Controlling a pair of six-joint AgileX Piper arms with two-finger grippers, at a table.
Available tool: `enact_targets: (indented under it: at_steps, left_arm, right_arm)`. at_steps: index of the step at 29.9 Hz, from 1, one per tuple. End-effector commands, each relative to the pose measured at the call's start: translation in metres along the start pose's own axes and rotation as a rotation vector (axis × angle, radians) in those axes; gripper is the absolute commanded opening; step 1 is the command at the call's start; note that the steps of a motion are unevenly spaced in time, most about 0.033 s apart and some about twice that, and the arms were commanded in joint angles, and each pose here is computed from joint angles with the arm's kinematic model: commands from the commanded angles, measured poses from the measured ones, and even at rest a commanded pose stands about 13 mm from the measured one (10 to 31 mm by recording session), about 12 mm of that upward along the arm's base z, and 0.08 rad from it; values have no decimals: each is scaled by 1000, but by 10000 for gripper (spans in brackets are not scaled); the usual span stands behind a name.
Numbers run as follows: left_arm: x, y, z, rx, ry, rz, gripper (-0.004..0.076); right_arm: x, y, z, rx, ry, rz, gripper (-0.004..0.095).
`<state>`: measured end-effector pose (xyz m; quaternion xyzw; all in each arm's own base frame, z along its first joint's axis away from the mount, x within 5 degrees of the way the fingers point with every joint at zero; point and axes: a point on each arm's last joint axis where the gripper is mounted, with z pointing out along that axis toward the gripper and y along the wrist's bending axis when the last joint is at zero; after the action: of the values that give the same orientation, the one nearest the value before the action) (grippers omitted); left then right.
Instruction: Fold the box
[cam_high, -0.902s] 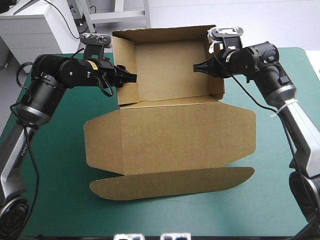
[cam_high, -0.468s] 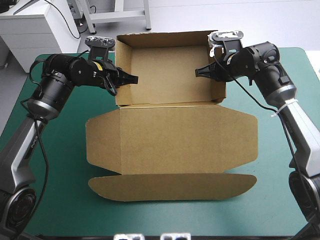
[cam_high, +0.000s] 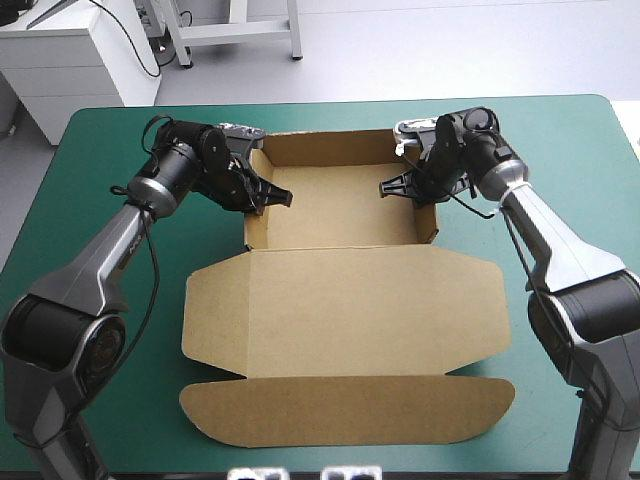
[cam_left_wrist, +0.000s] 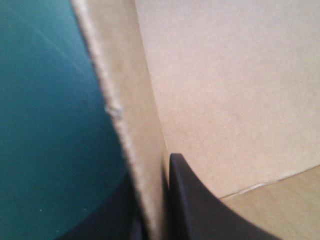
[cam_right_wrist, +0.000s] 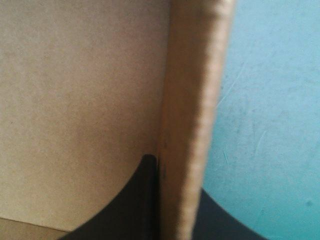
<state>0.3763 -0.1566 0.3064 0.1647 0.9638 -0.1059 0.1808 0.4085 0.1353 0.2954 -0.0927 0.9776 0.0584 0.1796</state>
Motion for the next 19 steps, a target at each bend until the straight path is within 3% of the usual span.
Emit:
enact_targets:
  at_steps: [1, 7, 19]
  left_arm:
    - [-5, -8, -14, 36, -48, 72, 11]
    - [-1, -5, 13, 37, 59, 64, 11]
    - [1, -4, 18, 36, 101, 84, 18]
  right_arm:
    - [-3, 4, -14, -29, -25, -60, -14]
    - [-3, 3, -3, -26, 10, -60, -14]
    - [0, 3, 0, -21, 50, -63, 17]
